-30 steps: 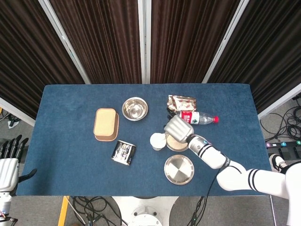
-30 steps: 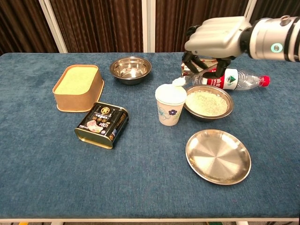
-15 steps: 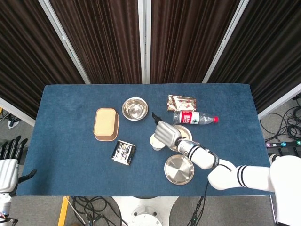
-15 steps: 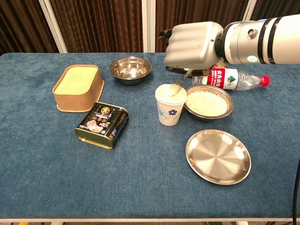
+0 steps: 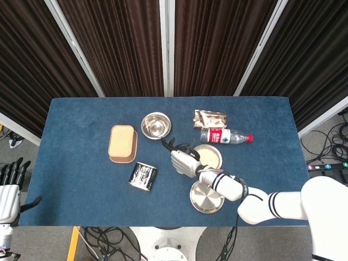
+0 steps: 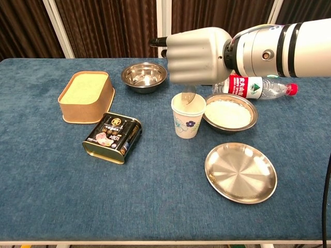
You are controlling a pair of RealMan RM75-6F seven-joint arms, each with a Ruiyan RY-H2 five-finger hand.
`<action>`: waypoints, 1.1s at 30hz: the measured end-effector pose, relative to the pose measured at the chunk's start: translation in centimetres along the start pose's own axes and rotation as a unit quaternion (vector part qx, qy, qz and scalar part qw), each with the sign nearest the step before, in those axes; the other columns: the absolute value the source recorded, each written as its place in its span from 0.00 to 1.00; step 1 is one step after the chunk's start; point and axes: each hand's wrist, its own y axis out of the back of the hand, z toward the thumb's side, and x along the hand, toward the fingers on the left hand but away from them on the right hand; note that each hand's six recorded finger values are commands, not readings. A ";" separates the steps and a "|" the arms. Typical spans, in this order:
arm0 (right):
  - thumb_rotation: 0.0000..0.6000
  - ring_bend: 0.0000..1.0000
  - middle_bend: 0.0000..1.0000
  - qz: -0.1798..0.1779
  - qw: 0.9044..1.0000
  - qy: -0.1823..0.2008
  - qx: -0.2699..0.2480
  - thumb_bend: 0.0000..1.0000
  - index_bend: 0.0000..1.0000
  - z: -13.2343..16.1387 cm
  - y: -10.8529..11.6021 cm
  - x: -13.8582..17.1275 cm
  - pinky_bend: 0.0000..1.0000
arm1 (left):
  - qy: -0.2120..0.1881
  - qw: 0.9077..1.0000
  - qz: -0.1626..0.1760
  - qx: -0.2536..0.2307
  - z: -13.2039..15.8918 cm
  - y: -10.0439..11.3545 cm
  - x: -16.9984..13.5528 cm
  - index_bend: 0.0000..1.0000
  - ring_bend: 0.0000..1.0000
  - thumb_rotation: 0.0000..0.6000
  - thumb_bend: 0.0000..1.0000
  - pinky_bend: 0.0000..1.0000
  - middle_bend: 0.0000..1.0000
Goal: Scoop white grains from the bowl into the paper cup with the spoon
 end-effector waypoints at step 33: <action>1.00 0.25 0.59 0.018 0.998 -0.013 -0.051 0.33 0.61 0.3 0.2 0.2 0.00 | 0.004 1.000 0.001 -0.001 -0.1 -0.2 -0.4 0.11 0.01 1.00 0.00 0.01 0.06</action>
